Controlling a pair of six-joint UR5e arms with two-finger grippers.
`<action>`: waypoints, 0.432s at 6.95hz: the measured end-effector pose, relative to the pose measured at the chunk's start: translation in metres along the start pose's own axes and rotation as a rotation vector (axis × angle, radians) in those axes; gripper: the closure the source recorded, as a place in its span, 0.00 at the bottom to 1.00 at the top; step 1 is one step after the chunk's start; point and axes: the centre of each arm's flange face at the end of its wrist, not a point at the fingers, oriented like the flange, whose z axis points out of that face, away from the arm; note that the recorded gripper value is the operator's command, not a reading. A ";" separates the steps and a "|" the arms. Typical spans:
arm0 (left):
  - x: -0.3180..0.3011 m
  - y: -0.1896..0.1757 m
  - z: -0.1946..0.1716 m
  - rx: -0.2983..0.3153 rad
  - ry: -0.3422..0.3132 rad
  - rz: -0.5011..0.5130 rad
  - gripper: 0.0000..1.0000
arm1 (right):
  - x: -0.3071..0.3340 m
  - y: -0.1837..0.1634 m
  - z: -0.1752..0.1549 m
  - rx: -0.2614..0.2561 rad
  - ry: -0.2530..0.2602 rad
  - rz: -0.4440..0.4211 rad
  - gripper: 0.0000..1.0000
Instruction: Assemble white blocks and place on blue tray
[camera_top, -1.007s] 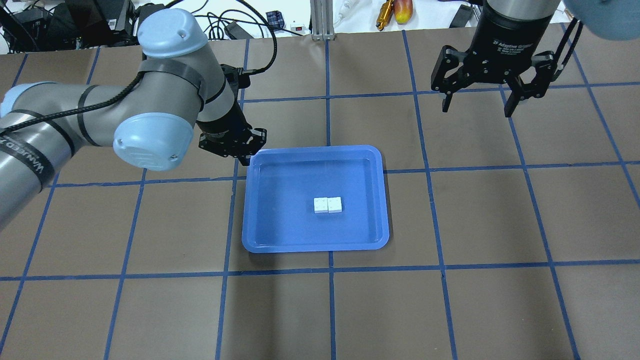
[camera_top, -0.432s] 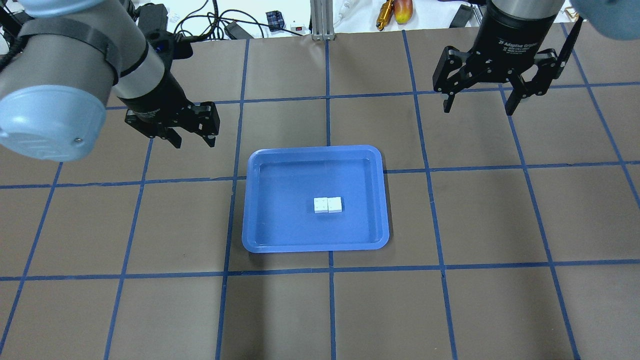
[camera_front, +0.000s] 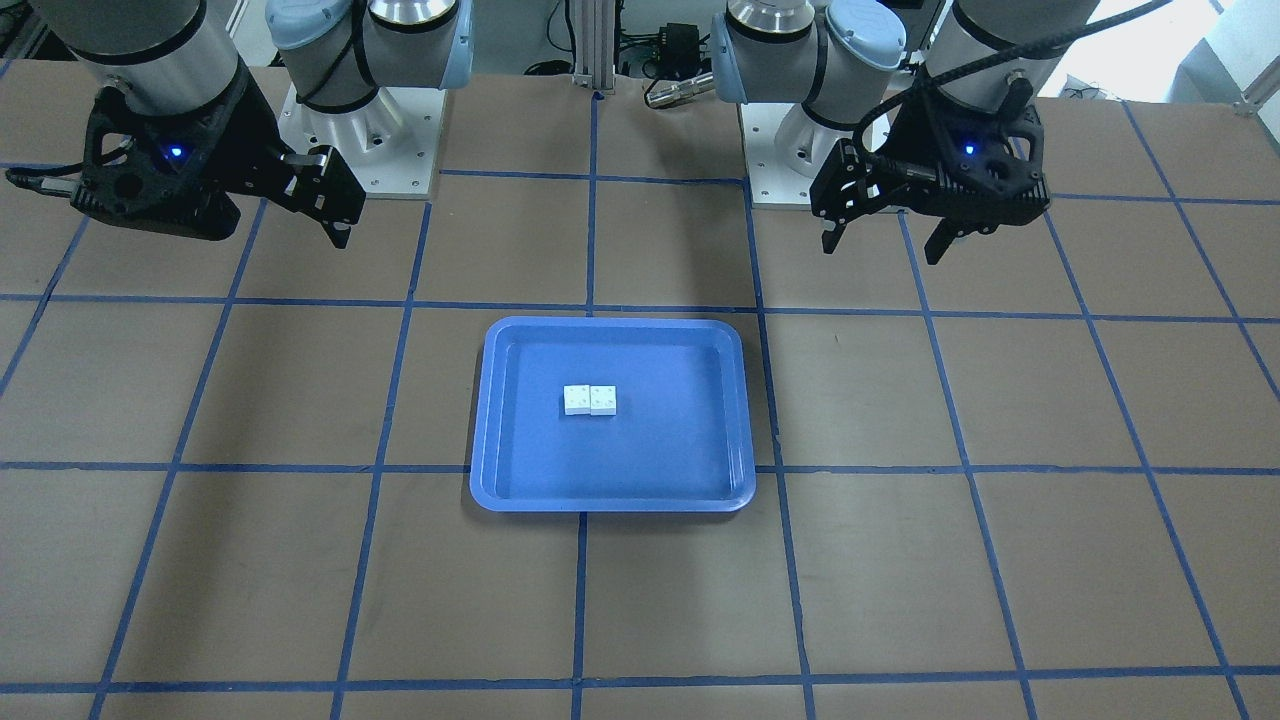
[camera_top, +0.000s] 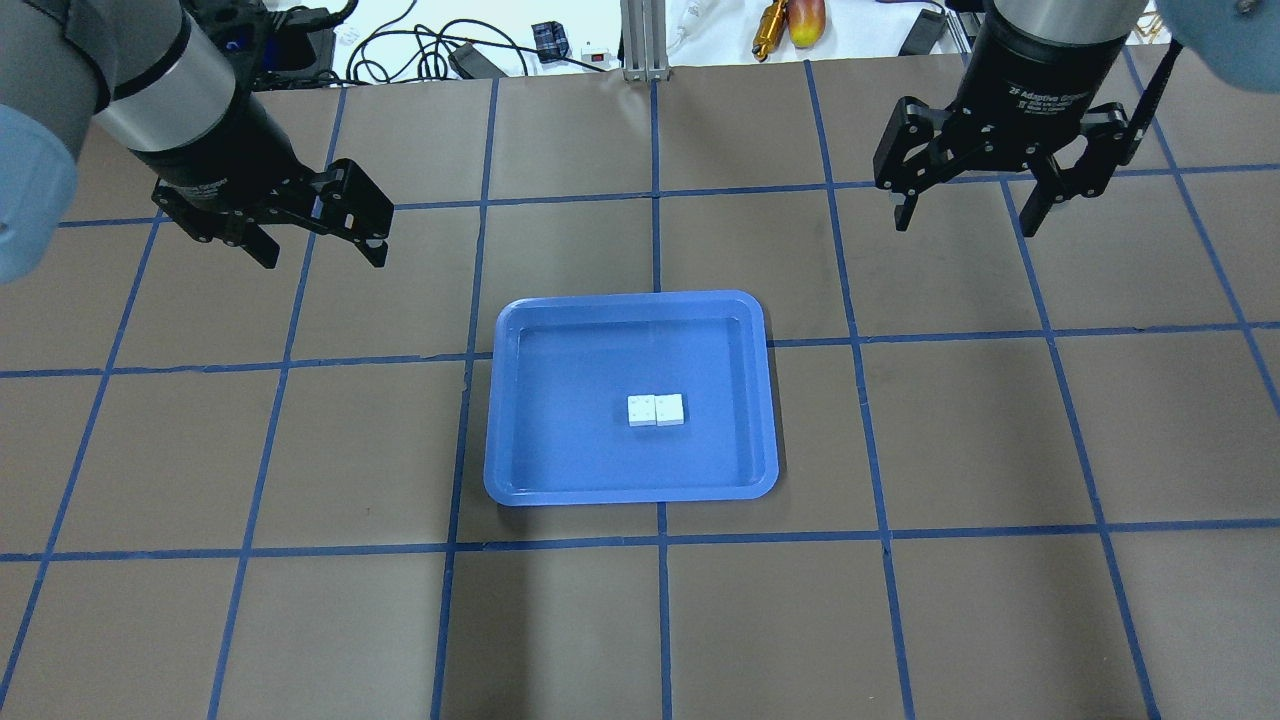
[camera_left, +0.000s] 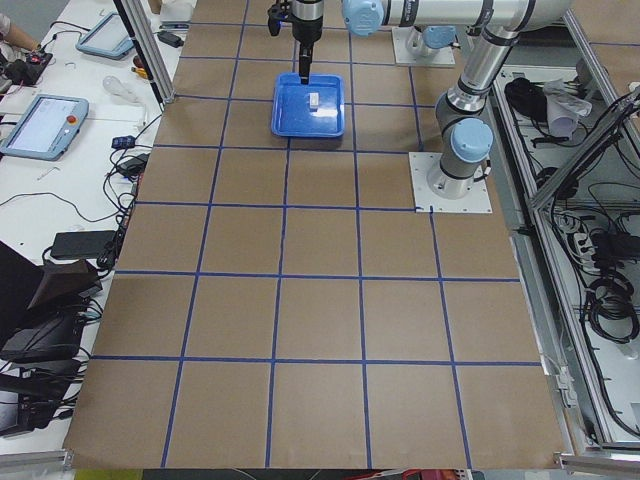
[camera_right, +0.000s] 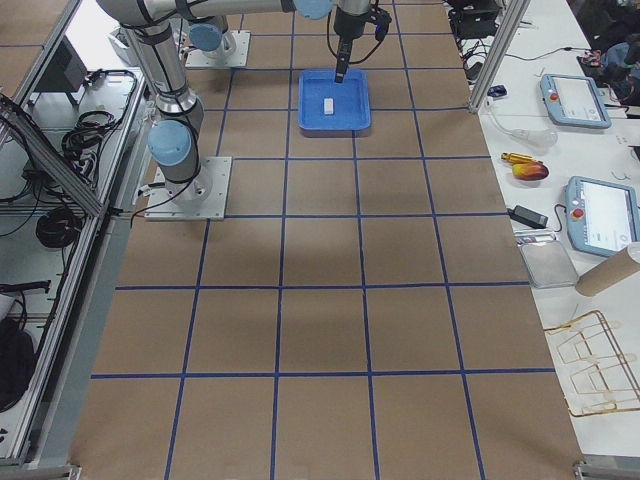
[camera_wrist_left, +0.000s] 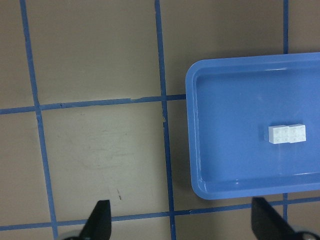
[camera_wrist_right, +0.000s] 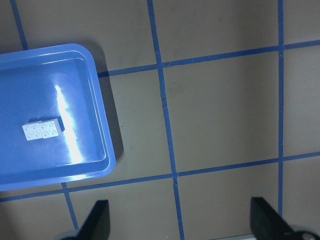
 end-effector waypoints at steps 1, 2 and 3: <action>-0.002 0.006 -0.007 0.000 -0.013 0.001 0.00 | 0.002 0.003 0.003 0.006 -0.001 -0.003 0.00; -0.005 0.008 -0.012 0.001 -0.035 -0.001 0.00 | 0.003 0.007 0.004 0.010 -0.002 -0.016 0.00; -0.009 0.004 -0.021 0.005 -0.056 -0.003 0.00 | 0.004 0.008 0.004 0.015 -0.002 -0.042 0.00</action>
